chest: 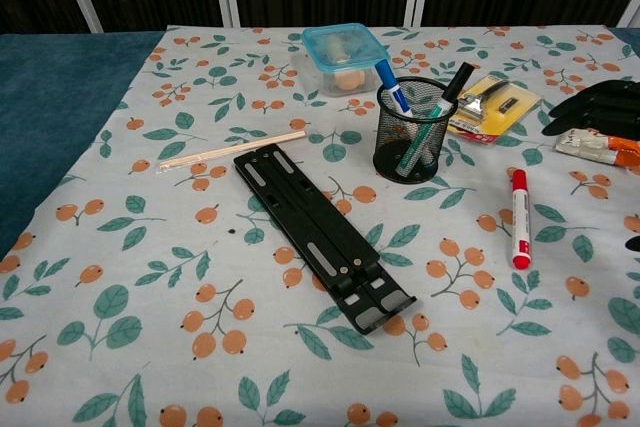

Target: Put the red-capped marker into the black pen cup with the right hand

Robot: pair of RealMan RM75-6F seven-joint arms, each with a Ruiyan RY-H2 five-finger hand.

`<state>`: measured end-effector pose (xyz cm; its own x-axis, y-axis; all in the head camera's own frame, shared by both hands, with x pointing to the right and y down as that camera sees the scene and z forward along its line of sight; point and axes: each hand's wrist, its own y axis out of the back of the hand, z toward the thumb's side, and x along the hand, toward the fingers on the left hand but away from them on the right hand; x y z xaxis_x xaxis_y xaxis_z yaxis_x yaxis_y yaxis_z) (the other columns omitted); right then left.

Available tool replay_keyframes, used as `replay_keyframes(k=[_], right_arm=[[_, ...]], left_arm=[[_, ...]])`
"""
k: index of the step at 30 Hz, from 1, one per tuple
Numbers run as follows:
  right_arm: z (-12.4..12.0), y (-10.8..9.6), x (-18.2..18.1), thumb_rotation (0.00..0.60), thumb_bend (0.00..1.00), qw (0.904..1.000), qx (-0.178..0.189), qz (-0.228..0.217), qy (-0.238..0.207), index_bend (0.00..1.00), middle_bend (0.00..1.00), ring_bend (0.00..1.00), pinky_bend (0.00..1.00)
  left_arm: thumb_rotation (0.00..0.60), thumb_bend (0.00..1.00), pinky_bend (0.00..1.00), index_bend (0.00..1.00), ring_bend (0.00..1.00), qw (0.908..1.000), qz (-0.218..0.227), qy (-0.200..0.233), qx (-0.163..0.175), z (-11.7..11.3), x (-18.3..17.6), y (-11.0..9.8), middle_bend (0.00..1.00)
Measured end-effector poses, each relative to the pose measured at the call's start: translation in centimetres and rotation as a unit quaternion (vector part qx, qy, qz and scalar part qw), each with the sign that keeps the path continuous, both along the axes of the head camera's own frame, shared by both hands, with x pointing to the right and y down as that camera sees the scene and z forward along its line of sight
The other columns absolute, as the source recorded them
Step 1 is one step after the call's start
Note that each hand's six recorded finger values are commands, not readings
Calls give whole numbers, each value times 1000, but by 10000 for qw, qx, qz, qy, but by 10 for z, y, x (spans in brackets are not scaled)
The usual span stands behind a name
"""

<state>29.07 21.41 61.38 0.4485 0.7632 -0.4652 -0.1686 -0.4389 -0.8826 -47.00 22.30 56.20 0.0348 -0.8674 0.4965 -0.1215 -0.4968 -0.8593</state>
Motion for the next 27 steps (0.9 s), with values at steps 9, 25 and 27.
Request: replay_keyframes(k=[9,25,27], right_arm=[[5,-1,-10,600,170,10000,-27,-67,-4,234,178,92,211],[16,-7,-21,600,193,9998,-96,-187,56,302,223,115,211],[18,-9,-22,600,193,9997,-100,-196,72,318,233,121,211]], left_arm=[[600,33,0,0,0,10000,-7,26,-1,-1,0,0,0],[600,33,0,0,0,10000,-19,30,-28,0,-1,-1,0],[600,32,0,0,0,10000,-22,26,-34,1,-1,-1,0]])
